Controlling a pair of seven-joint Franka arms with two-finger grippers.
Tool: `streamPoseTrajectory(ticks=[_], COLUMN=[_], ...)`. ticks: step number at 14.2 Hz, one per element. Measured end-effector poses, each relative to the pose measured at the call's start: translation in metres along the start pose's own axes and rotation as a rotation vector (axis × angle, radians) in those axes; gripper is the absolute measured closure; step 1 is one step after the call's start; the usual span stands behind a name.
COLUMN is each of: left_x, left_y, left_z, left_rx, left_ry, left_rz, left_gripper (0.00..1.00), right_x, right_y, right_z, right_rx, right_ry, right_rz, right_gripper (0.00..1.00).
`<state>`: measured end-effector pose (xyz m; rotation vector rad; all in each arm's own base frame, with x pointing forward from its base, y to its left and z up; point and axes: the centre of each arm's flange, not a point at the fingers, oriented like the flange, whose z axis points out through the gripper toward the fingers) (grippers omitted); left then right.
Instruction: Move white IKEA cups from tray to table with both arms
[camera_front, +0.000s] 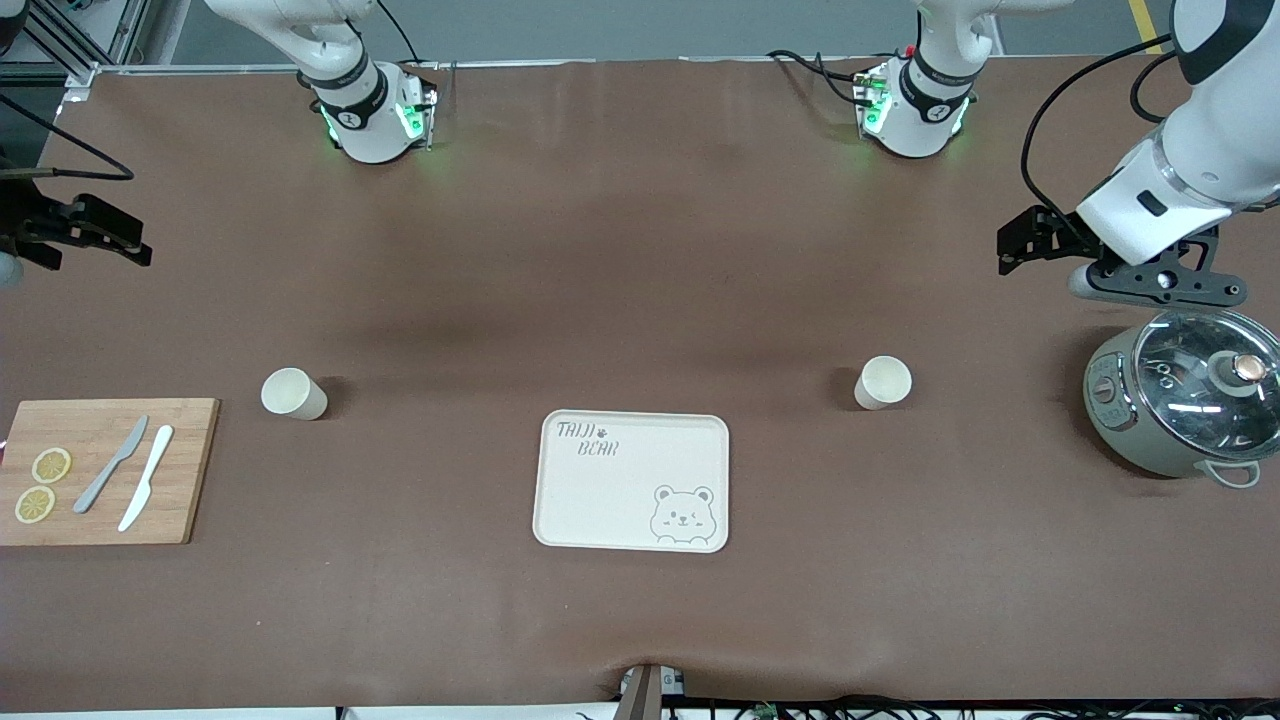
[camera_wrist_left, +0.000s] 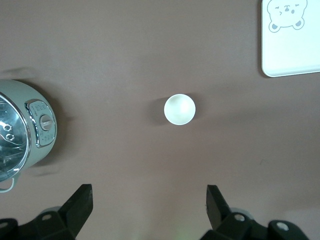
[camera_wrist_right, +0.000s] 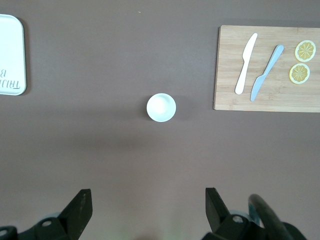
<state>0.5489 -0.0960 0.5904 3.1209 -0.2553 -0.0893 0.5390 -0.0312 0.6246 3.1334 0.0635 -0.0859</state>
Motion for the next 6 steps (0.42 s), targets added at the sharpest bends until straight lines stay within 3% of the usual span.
streamPoseTrajectory(ticks=[6], left_x=[0.0009], left_y=[-0.0001], left_z=[0.0016], left_rx=[0.0], left_ry=[-0.003], left_rz=[0.0], left_gripper=[0.0], right_x=[-0.001], right_y=[0.0012], right_z=[0.0034], right_rx=[0.007], right_ry=[0.004], right_rz=[-0.051], right_gripper=[0.0])
